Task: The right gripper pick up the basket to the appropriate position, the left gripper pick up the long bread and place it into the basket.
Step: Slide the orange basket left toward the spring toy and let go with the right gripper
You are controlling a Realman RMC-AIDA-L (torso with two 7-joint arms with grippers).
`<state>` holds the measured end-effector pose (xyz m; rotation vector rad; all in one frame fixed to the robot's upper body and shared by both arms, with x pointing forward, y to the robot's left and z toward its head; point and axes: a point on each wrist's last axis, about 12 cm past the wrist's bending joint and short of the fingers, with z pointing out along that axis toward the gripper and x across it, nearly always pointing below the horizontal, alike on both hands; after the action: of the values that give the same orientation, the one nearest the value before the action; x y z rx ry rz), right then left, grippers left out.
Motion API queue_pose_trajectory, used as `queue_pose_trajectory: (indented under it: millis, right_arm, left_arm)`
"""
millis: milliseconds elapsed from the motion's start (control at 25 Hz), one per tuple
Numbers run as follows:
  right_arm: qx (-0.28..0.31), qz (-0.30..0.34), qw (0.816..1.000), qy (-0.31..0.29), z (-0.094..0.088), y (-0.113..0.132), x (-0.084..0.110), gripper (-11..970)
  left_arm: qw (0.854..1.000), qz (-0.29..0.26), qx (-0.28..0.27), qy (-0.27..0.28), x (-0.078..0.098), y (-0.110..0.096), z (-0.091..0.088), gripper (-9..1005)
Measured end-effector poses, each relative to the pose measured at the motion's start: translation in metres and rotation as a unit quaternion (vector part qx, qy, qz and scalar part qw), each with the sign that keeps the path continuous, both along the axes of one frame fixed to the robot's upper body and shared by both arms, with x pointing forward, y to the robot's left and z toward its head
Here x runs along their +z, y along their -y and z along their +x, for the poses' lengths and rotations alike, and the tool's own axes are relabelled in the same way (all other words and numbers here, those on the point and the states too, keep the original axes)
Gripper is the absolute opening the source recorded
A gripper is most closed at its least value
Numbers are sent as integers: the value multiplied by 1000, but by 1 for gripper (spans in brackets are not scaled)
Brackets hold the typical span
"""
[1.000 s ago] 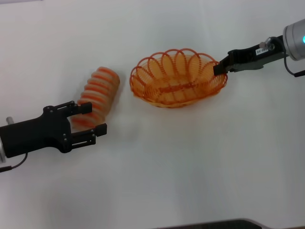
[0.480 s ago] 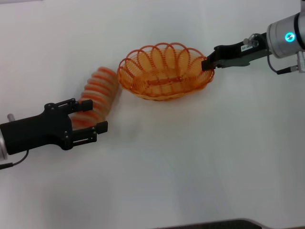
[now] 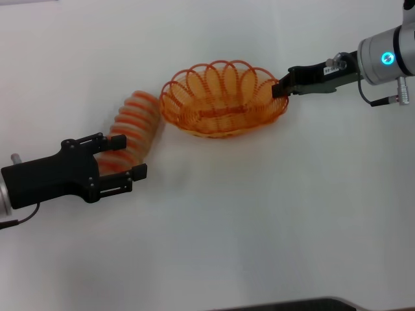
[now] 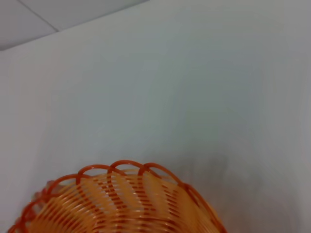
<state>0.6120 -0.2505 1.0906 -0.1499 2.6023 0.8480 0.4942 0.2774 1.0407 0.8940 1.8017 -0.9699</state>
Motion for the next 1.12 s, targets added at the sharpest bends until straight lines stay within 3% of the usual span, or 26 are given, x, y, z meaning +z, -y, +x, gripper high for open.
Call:
queue_pose_trajectory:
  millis: [1120]
  right_arm:
    - [-11,7,1000,4,0,-4,-8,84]
  left_arm:
    - [1000,9,-5,1,-1,2,2,766]
